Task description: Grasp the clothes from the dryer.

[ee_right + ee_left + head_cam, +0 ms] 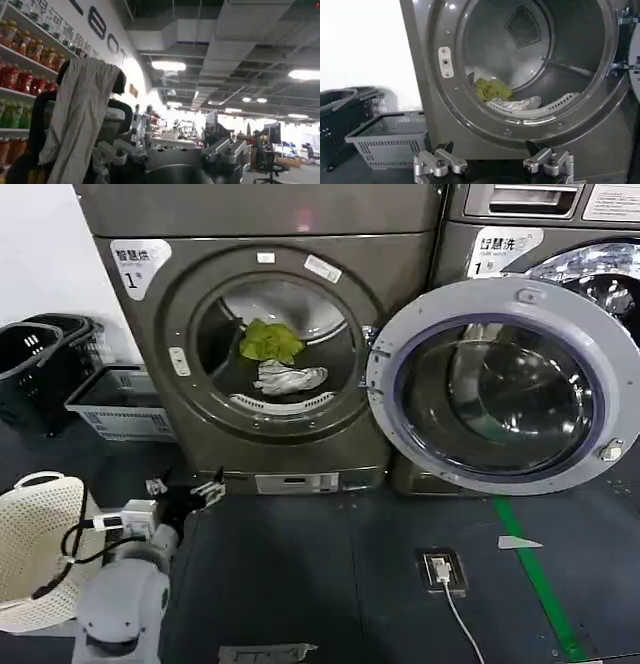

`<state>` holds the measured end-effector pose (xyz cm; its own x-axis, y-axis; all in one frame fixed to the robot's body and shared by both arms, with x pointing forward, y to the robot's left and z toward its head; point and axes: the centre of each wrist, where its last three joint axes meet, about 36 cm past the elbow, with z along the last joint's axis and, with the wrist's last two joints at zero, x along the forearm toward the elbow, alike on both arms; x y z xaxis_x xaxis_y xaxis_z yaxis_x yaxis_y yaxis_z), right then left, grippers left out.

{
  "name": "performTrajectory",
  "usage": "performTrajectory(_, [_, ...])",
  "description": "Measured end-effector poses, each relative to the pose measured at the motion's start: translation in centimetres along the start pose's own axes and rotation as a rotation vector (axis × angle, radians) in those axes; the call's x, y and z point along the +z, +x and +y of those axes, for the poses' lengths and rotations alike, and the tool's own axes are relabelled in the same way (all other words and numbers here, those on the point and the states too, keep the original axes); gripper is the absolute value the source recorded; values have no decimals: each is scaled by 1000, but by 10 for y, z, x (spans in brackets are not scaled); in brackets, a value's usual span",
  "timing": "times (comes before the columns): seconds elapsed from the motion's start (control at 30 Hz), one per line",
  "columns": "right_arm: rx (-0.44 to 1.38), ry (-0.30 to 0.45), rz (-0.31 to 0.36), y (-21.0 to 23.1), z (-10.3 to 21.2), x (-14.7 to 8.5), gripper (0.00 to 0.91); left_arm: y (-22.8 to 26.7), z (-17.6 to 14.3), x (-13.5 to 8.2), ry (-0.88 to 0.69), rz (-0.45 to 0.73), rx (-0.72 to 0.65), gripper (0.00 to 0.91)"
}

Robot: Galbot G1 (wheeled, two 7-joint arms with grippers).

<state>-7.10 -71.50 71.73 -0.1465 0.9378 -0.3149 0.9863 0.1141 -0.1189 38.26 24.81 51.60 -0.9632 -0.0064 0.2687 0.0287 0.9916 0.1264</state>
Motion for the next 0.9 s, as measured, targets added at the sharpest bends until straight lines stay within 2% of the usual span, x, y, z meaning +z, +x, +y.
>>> performTrajectory(0.53, [7, -2, 4, 2, -3, 5, 907, -1, -2, 1, 2, 3, 7, 907])
performTrajectory(0.9, [44, -36, -14, 3, -8, 5, 907, -1, -4, 2, 1, 7, 20, 907])
